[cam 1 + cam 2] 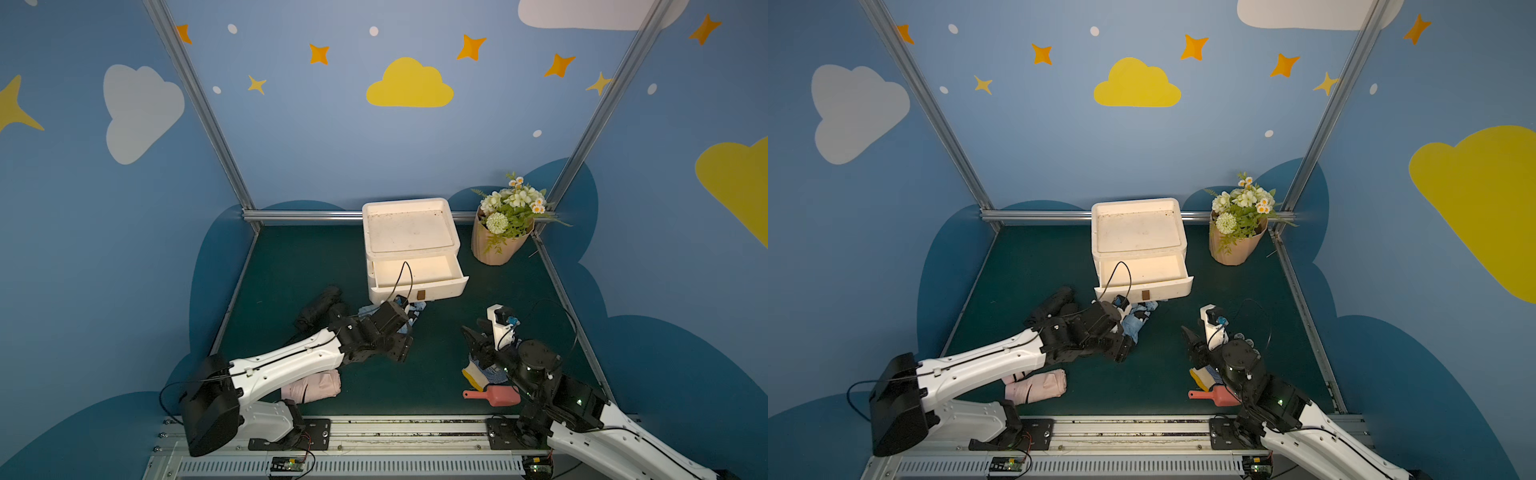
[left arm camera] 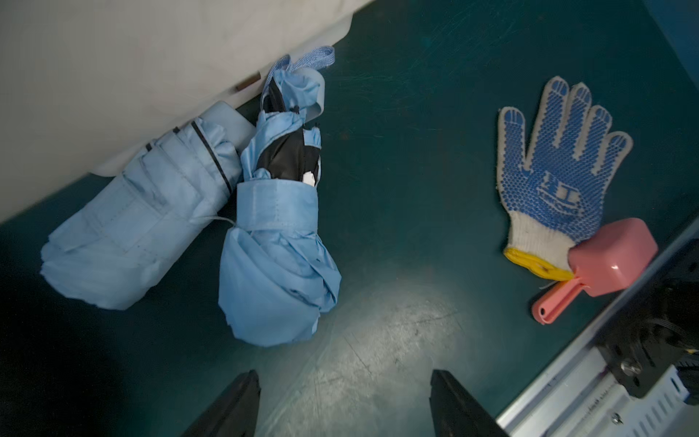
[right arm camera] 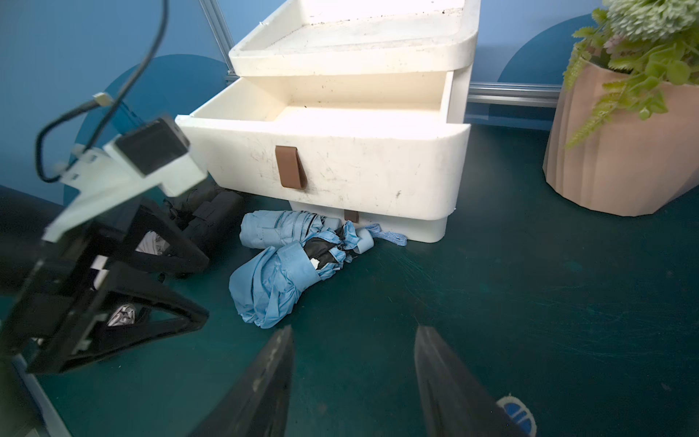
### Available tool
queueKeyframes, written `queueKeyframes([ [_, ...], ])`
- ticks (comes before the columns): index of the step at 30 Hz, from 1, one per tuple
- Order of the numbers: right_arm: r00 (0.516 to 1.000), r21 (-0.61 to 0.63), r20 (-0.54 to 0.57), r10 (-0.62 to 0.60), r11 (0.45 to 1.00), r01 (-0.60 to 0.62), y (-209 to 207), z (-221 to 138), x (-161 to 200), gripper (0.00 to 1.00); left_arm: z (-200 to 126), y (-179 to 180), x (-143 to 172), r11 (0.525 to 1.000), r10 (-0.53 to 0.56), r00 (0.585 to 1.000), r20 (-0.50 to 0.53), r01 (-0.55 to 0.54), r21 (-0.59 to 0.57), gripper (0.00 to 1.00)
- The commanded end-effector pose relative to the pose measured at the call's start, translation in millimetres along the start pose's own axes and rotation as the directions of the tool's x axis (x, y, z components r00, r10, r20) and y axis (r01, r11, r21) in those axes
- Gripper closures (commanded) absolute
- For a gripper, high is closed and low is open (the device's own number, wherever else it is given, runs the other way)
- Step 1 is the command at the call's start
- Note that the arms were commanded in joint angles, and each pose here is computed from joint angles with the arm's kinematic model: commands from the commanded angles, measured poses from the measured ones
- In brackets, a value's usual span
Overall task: Place the umbrella in the drawer by color
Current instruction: Pick up the umbrella from the center of the board.
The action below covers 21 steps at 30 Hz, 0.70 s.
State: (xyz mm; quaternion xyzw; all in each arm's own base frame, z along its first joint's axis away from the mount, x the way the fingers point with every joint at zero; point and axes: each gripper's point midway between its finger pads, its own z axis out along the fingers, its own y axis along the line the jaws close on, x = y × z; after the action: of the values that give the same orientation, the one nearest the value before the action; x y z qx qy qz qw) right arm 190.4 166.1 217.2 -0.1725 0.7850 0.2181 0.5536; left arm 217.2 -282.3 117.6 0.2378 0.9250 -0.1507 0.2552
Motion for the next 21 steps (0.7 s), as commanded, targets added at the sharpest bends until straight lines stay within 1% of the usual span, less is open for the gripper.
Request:
queueKeyframes([
  [1,0.999,-0.024,0.002,0.048,0.999,-0.048,5.0,2.8,-0.9,0.42,24.4,3.1,-13.1,0.998,0.037,0.999,0.020,-0.036,-0.058,0.23],
  [4,0.998,-0.037,-0.008,0.055,0.998,-0.055,7.4,4.5,2.3,0.41,50.8,18.6,-1.5,0.984,0.035,0.997,-0.070,-0.047,-0.173,0.24],
  [7,0.999,-0.049,-0.013,0.045,0.998,-0.046,9.5,4.3,2.9,0.41,66.5,29.6,4.1,0.966,0.058,0.994,-0.096,-0.080,-0.247,0.23],
  [12,0.999,-0.042,-0.016,0.030,0.999,-0.031,8.4,3.3,1.7,0.40,79.4,31.3,8.2,0.949,0.099,0.989,-0.109,-0.126,-0.288,0.25],
  [15,0.999,-0.035,-0.012,0.031,0.999,-0.031,6.6,2.5,1.7,0.40,87.2,35.0,15.8,0.927,0.129,0.982,-0.138,-0.169,-0.335,0.29],
  [16,0.999,-0.031,-0.009,0.032,0.999,-0.032,5.8,1.9,1.4,0.40,90.2,37.0,19.0,0.920,0.136,0.979,-0.149,-0.180,-0.348,0.33],
  [17,0.999,-0.031,-0.007,0.035,0.999,-0.035,5.5,1.4,1.2,0.40,92.8,38.2,22.1,0.914,0.143,0.977,-0.159,-0.192,-0.357,0.42],
  [18,0.999,-0.029,-0.003,0.037,0.999,-0.037,5.0,0.8,0.4,0.40,94.6,39.0,23.5,0.911,0.146,0.976,-0.163,-0.197,-0.361,0.52],
  [20,0.999,-0.027,0.002,0.041,0.999,-0.040,3.8,-0.7,0.0,0.40,96.5,41.3,25.6,0.907,0.147,0.975,-0.169,-0.201,-0.371,0.79],
  [21,0.999,-0.026,0.008,0.042,0.999,-0.042,3.4,-1.9,-1.4,0.40,96.4,41.2,26.1,0.906,0.148,0.974,-0.170,-0.202,-0.371,0.89],
])
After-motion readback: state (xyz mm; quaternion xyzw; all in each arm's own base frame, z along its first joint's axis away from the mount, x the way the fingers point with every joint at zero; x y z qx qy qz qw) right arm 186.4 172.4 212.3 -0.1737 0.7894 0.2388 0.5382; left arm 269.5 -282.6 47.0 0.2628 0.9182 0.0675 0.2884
